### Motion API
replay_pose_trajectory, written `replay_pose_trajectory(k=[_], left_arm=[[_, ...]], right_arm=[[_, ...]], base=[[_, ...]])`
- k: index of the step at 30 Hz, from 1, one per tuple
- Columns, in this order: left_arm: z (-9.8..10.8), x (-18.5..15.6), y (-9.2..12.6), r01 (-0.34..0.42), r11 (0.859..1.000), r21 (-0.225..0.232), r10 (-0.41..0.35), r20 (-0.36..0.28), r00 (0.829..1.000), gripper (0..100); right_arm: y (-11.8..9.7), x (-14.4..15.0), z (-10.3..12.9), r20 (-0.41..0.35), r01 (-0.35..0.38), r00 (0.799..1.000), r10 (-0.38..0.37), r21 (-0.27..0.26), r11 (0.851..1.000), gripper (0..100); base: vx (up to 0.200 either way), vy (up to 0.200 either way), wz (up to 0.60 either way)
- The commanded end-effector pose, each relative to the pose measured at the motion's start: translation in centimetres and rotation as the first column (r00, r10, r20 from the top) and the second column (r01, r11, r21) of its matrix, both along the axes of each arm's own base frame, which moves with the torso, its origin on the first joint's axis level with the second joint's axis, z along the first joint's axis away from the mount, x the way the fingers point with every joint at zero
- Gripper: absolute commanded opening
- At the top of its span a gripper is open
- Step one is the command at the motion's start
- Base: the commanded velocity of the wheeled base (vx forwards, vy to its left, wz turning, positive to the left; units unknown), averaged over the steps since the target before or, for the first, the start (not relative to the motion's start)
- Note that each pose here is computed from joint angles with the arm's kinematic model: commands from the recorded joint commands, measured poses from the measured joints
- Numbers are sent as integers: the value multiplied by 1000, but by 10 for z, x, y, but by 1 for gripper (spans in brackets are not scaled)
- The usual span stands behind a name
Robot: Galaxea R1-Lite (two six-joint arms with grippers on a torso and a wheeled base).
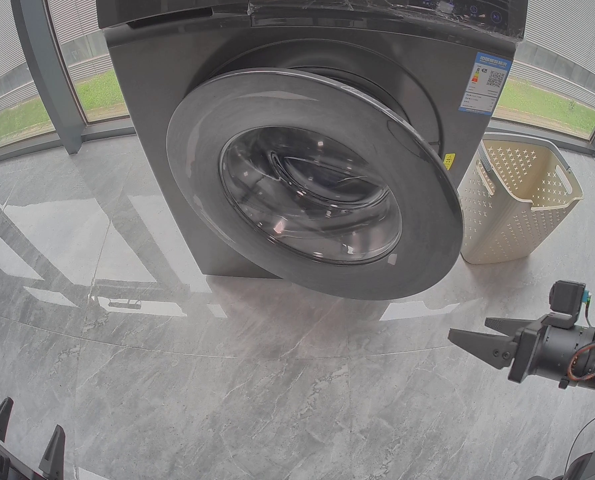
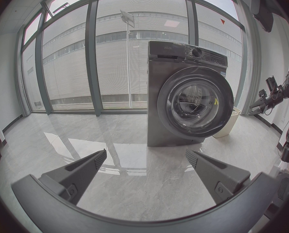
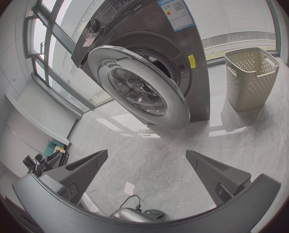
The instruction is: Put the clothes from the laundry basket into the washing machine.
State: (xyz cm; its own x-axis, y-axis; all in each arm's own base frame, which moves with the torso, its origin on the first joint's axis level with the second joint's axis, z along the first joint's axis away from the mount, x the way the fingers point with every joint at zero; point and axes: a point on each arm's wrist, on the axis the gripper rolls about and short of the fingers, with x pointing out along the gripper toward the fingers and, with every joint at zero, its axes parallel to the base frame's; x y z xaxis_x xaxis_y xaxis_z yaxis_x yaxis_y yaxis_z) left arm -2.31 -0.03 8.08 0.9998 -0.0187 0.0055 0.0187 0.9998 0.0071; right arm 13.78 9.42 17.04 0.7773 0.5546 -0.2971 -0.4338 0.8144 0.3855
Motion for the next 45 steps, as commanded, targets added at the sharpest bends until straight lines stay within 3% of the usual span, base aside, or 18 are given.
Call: replay_pose_trajectory(k=[1,10,19,25,33,40,45], left_arm=[[-5,0,0,0,1000,1,0,-6,1000,100],[-5,0,0,0,1000,1,0,-6,1000,100],[-5,0,0,0,1000,2,0,-5,1000,100],[-5,0,0,-3,1000,2,3,-5,1000,100],[-5,0,0,-2,1000,2,2,-5,1000,100],[-5,1,0,0,1000,-1,0,-7,1000,100],[-5,1,0,0,1000,1,0,-7,1000,100]], right_arm=[[17,18,0,-25,-17,1000,17,-15,1000,100],[38,47,11,53,10,999,-12,38,999,100],[48,52,24,83,-11,997,3,94,996,100],[52,65,29,96,10,995,-20,107,994,100],[43,82,44,142,99,983,-119,135,986,100],[45,83,49,156,93,981,-115,145,985,100],[47,84,50,159,89,981,-113,148,985,100]], base=[[0,0,0],[0,0,0],[200,0,0],[0,0,0],[0,0,0],[0,0,0],[200,0,0]])
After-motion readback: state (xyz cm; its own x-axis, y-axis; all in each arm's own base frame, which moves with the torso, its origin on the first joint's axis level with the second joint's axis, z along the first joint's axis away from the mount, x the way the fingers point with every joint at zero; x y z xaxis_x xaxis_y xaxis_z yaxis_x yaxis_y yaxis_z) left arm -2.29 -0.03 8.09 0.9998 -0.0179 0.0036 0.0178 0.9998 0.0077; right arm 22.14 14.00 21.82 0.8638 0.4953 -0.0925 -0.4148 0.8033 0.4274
